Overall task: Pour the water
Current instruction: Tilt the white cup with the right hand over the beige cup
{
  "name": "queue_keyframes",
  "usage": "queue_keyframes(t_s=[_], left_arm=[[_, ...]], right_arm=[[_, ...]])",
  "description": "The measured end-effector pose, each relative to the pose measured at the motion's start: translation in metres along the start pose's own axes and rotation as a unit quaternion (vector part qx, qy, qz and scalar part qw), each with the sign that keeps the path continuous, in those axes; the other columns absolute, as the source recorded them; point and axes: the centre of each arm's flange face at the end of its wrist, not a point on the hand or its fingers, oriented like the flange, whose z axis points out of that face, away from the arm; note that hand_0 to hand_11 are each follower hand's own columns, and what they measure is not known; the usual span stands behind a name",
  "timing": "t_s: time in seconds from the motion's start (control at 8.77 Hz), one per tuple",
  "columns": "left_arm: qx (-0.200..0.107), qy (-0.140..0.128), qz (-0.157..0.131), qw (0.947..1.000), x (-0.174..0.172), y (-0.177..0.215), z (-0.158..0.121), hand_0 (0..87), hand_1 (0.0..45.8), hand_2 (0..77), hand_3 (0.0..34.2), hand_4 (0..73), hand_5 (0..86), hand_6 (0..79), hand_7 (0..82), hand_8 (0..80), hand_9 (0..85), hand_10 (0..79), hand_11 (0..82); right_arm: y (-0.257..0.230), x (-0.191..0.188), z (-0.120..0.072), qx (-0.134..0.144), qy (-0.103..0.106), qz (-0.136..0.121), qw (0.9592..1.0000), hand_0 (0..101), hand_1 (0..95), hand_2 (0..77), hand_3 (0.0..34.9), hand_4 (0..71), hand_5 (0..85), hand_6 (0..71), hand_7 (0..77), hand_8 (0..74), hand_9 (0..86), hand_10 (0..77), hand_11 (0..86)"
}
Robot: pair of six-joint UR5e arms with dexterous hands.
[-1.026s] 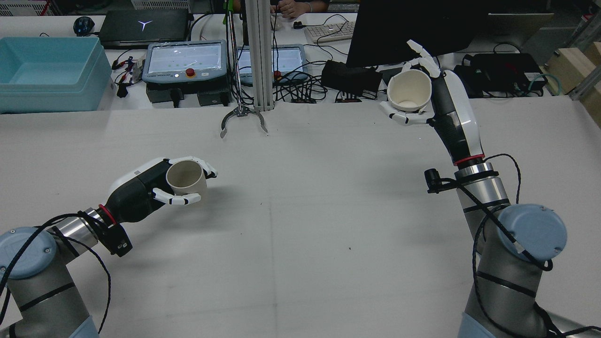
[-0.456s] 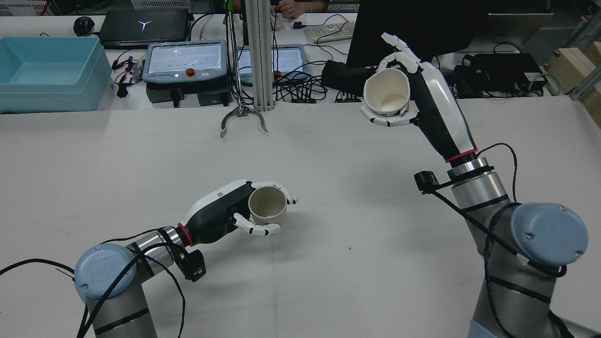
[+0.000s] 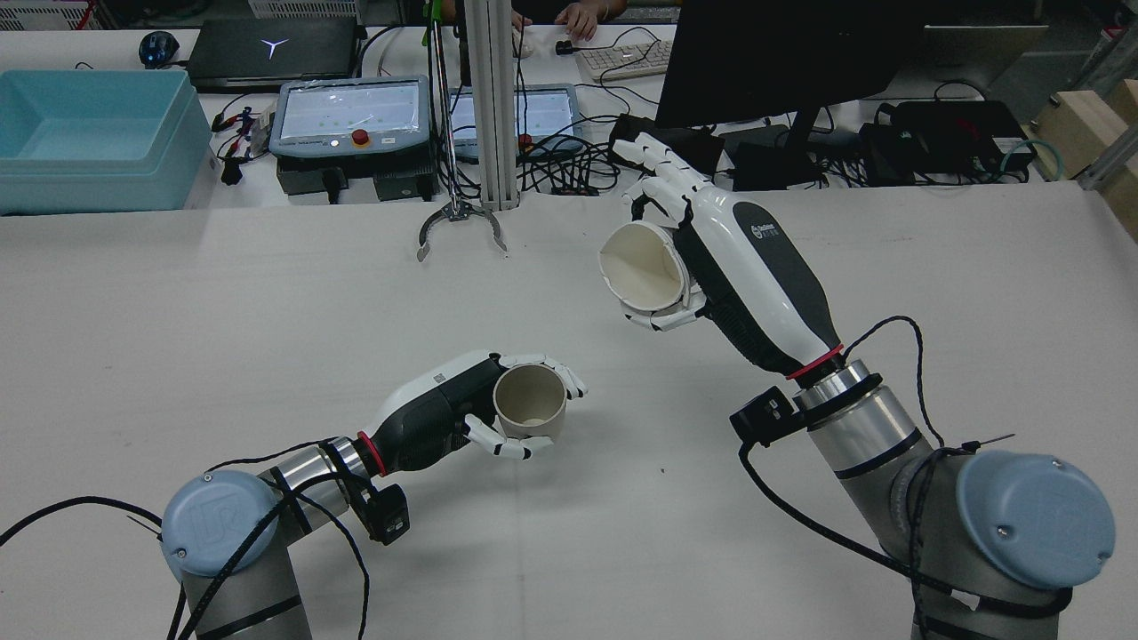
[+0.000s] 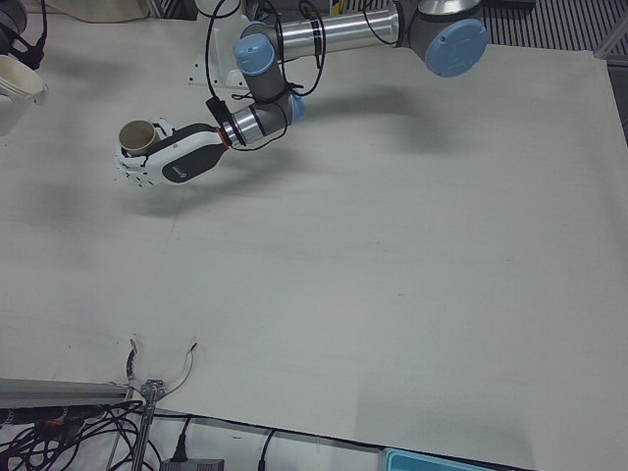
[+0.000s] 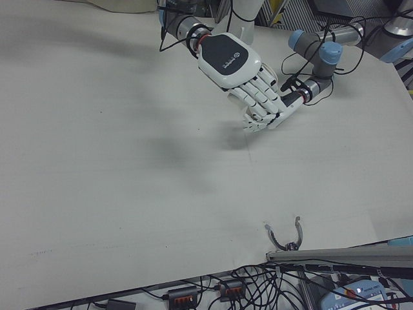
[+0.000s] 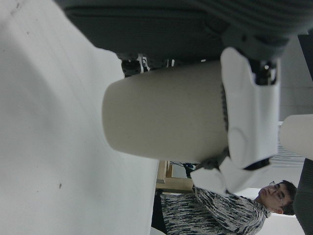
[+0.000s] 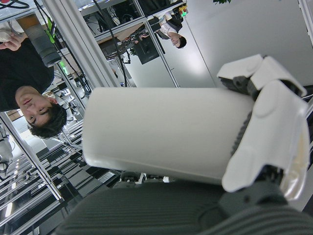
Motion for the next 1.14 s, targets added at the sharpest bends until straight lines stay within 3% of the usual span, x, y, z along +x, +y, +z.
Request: queue_keyframes(t_s=[0.34,0.68,0.8,1.14], left_arm=[[0.0,-0.001,0.0,1.0,-0.001,0.0,0.0,52.6,27.8,38.7,0.0,33.3,41.5,24.0,34.9,18.0,27.3,9.3,16.9],[-0.001,-0.002,0.0,1.0,-0.003,0.0,0.001,53.7,27.8,38.7,0.0,33.3,41.5,24.0,34.9,18.0,27.3,9.8,16.9],[-0.001,-0.003,0.0,1.0,-0.004,0.0,0.001,53.8,27.8,38.7,0.0,33.3,41.5,24.0,34.9,18.0,27.3,9.8,16.9],[0.0,-0.004,0.0,1.0,-0.005,-0.001,0.001,53.8,27.8,38.7,0.0,33.3,41.5,24.0,34.4,18.0,27.3,9.8,16.9]], right_arm=[[0.0,-0.002,-0.001,-0.031,0.011,-0.033,0.9989,46,16.9,45.8,0.0,14.7,67.6,10.9,14.7,6.0,10.4,8.2,13.1],[-0.025,-0.007,0.006,-0.043,0.026,-0.071,0.9963,45,16.9,45.8,0.0,14.7,67.6,10.9,14.7,6.0,10.4,8.2,11.4],[-0.034,-0.009,0.009,-0.046,0.026,-0.08,0.9954,43,16.9,46.4,0.0,15.8,66.0,8.2,11.4,4.9,9.8,6.5,10.9],[-0.045,-0.015,0.014,-0.055,0.027,-0.093,0.9938,43,16.9,46.4,0.0,16.4,66.5,9.8,12.0,4.4,6.5,5.5,9.3]])
